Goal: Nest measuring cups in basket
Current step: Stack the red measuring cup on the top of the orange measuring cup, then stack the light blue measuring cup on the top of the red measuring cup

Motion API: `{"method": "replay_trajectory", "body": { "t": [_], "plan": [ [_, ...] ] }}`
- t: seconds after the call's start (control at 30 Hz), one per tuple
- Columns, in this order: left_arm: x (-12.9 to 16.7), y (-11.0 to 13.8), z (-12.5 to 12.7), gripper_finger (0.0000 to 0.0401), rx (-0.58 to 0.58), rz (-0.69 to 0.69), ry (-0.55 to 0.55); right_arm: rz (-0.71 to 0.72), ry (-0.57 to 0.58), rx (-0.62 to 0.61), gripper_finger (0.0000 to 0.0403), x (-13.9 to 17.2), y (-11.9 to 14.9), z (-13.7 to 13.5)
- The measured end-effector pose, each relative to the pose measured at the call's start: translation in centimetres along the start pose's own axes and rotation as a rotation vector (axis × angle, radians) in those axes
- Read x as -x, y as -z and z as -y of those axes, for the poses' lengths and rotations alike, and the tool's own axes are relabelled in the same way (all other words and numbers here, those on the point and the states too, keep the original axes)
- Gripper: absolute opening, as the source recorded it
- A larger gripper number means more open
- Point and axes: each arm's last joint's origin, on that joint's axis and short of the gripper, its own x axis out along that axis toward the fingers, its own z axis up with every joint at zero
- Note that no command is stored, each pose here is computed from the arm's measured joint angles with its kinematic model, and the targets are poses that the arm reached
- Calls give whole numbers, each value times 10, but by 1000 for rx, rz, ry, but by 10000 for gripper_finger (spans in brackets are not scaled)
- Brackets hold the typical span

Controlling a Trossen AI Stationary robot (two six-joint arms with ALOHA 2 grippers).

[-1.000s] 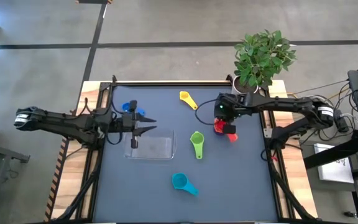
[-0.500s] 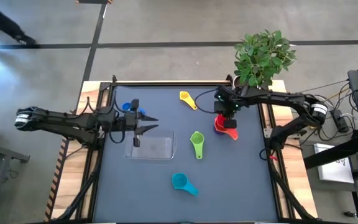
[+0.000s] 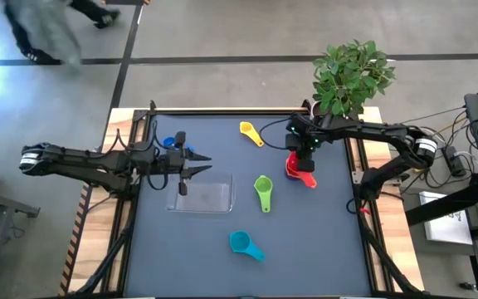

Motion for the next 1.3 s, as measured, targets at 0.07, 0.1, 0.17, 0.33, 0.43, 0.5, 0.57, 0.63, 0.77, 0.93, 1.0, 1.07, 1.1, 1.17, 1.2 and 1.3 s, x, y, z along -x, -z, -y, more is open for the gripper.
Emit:
{"method": "replay_trajectory", "body": {
  "t": [0.07,0.1,0.17,0.33,0.43,0.5,0.57,0.63,0.77,0.93,1.0,1.07,1.1,1.17,1.2,1.3],
  "plan": [
    [0,0,0,78,3,-1,0,-1,0,0,129,0,0,0],
    [0,0,0,78,3,-1,0,0,0,0,132,0,0,0],
    [0,1,0,78,3,-1,0,-1,10,8,136,0,0,0],
    [0,1,0,77,3,-1,0,16,19,43,135,2,-3,1],
    [0,1,0,77,3,-1,0,39,29,39,135,0,-6,3],
    [0,1,0,77,3,-2,0,23,21,40,135,-4,-6,3],
    [0,1,0,77,3,-2,0,10,15,42,135,-7,-6,3],
    [0,1,0,77,3,-2,0,5,10,40,135,-9,-6,3],
    [0,2,0,77,2,-9,1,-17,-5,30,135,-9,-4,1],
    [0,2,0,77,0,-12,0,-45,-25,27,135,-5,-1,-3],
    [0,2,0,77,0,-12,-1,-47,-27,29,135,-6,-1,-4],
    [0,2,0,77,-1,-12,-1,-40,-24,32,135,-5,-2,-4],
    [0,2,0,77,-1,-12,-2,-41,-24,28,135,-4,-3,-4],
    [0,3,-1,77,-1,-12,-2,-36,-22,9,135,2,-5,-3],
    [0,3,0,77,-1,-14,-2,-29,-20,1,135,7,-7,-4],
    [0,4,-1,77,-2,-23,-3,28,-20,-10,134,23,-15,-9]
  ]
}}
